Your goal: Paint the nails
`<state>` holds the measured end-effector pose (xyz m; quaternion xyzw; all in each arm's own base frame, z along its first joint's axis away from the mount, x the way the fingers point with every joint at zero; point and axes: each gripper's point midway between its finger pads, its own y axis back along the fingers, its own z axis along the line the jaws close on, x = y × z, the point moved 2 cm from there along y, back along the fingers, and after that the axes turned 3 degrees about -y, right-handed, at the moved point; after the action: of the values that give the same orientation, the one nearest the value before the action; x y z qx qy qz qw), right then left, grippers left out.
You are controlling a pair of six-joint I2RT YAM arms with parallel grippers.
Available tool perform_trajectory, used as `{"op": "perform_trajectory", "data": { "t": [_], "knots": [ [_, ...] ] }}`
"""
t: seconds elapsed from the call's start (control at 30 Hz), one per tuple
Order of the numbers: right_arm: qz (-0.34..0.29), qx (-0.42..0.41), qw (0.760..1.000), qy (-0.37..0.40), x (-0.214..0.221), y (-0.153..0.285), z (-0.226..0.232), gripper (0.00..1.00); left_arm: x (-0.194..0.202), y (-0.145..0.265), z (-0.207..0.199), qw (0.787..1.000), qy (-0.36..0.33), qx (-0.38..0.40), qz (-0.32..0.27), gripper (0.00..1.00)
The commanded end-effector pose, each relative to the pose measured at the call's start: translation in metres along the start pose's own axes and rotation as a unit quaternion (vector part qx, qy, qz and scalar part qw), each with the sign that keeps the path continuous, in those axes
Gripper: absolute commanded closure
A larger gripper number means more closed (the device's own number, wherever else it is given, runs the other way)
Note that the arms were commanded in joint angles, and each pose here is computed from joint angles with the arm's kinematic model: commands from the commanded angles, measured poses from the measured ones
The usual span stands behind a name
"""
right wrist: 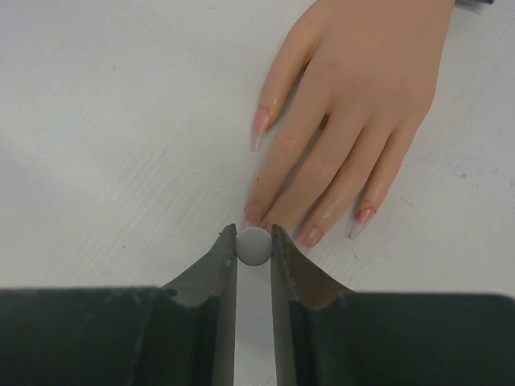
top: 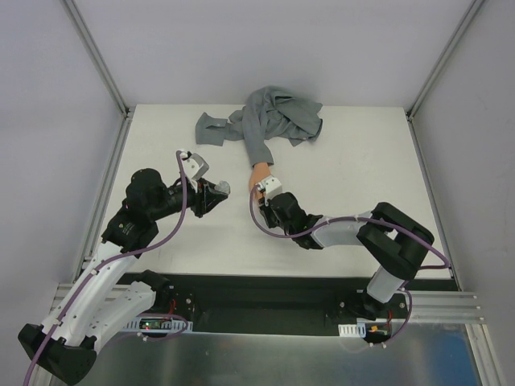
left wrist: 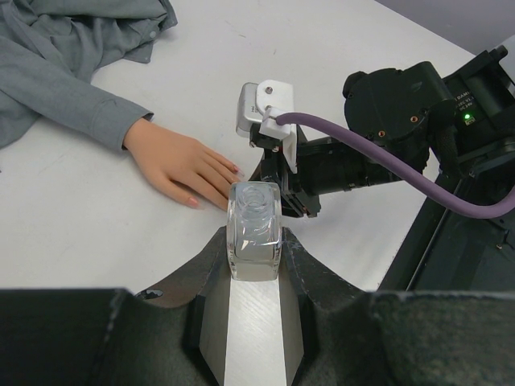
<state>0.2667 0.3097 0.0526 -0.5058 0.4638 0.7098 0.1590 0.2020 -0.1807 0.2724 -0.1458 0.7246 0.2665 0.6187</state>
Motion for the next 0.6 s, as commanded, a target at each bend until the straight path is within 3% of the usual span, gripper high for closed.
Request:
{"op": "perform_trajectory", "data": {
  "t": [0.0, 0.57],
  "knots": [
    [-0.045, 0.002, 0.999, -0.01, -0.03, 0.002, 0.003, 1.0, -0.013, 0.001, -0.002, 1.0, -0.012, 0.008, -0.027, 1.0],
    [-0.062, 0.018, 0.998, -0.016, -0.046, -0.002, -0.006, 1.0, -0.013, 0.0, -0.001, 1.0, -0.01, 0.008, -0.025, 1.0]
  ]
}}
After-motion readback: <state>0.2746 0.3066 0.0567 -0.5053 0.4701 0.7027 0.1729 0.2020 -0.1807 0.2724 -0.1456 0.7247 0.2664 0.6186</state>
